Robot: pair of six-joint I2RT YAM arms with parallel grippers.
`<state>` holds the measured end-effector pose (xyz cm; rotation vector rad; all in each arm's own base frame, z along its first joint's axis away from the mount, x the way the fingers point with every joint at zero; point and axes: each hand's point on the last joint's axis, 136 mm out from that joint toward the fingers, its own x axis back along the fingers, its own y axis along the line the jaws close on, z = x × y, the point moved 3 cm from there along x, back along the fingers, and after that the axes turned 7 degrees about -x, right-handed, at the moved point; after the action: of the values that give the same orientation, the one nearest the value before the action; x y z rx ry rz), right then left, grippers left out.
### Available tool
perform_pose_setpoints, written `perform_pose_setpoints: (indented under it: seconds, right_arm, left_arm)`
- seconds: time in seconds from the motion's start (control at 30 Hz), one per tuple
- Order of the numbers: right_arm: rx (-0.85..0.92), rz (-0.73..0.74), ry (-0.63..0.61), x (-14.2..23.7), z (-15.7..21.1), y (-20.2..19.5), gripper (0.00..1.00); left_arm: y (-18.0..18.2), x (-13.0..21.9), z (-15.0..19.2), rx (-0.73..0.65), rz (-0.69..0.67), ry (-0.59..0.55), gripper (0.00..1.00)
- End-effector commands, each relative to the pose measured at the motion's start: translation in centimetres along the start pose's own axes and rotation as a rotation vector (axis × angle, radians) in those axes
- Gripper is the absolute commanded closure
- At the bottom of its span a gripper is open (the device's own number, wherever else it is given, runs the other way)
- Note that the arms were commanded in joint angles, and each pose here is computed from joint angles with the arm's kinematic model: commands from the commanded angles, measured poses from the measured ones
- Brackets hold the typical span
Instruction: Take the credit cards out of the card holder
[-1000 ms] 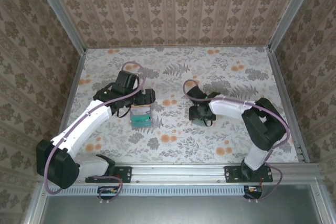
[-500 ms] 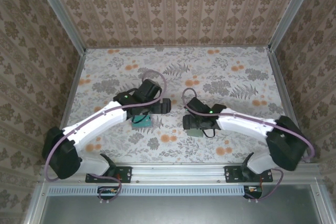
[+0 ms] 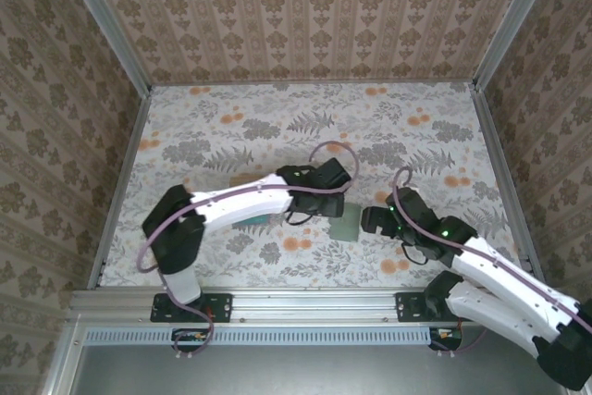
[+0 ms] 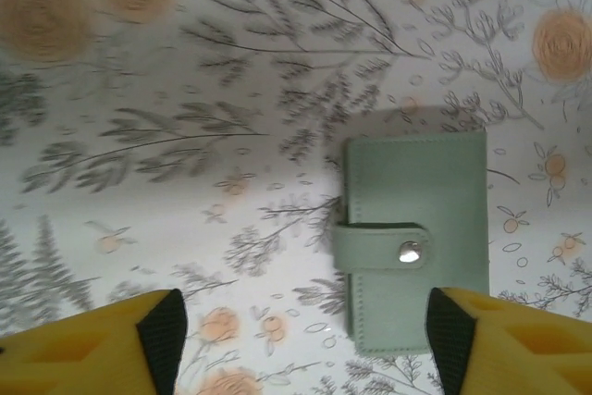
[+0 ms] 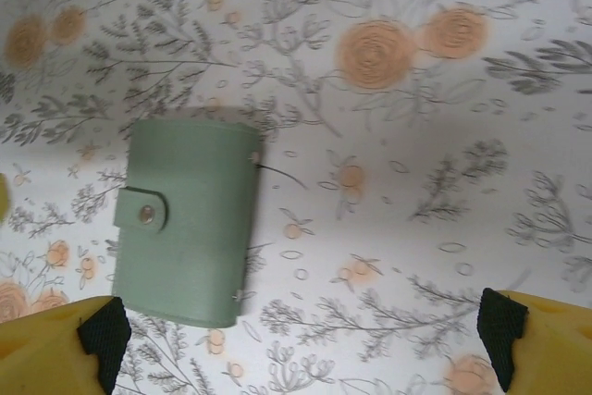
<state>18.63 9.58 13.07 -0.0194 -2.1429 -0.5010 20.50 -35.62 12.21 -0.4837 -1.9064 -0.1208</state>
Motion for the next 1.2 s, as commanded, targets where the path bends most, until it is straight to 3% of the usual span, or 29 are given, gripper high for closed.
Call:
perform_pose_setpoints:
  seconds: [0.0, 0.23, 1.0, 1.1, 1.17]
  right_arm:
    - [-0.038, 0.056, 0.028, 0.5, 1.3, -2.5, 0.00]
    - [-0.080, 0.041, 0.028, 0.9, 2.0, -3.7, 0.00]
    - [-0.080, 0.034, 0.040, 0.7, 2.3, -3.7, 0.00]
    - [-0.080, 0.031, 0.041, 0.7, 2.3, -3.6, 0.00]
    - [-0.079, 0.025, 0.046, 0.6, 2.3, -3.5, 0.00]
  left_arm:
    - [-1.3, -1.0, 0.7, -0.014, -0.026, 0.061, 0.38]
    - [-2.3, -3.4, 1.8, -0.064, -0.066, 0.131, 0.54]
    - [-3.8, -5.8, 2.6, -0.144, -0.072, 0.194, 0.57]
    - [-3.7, -6.0, 2.6, -0.151, -0.079, 0.200, 0.68]
    - [-3.6, -6.1, 2.6, -0.154, -0.084, 0.202, 0.82]
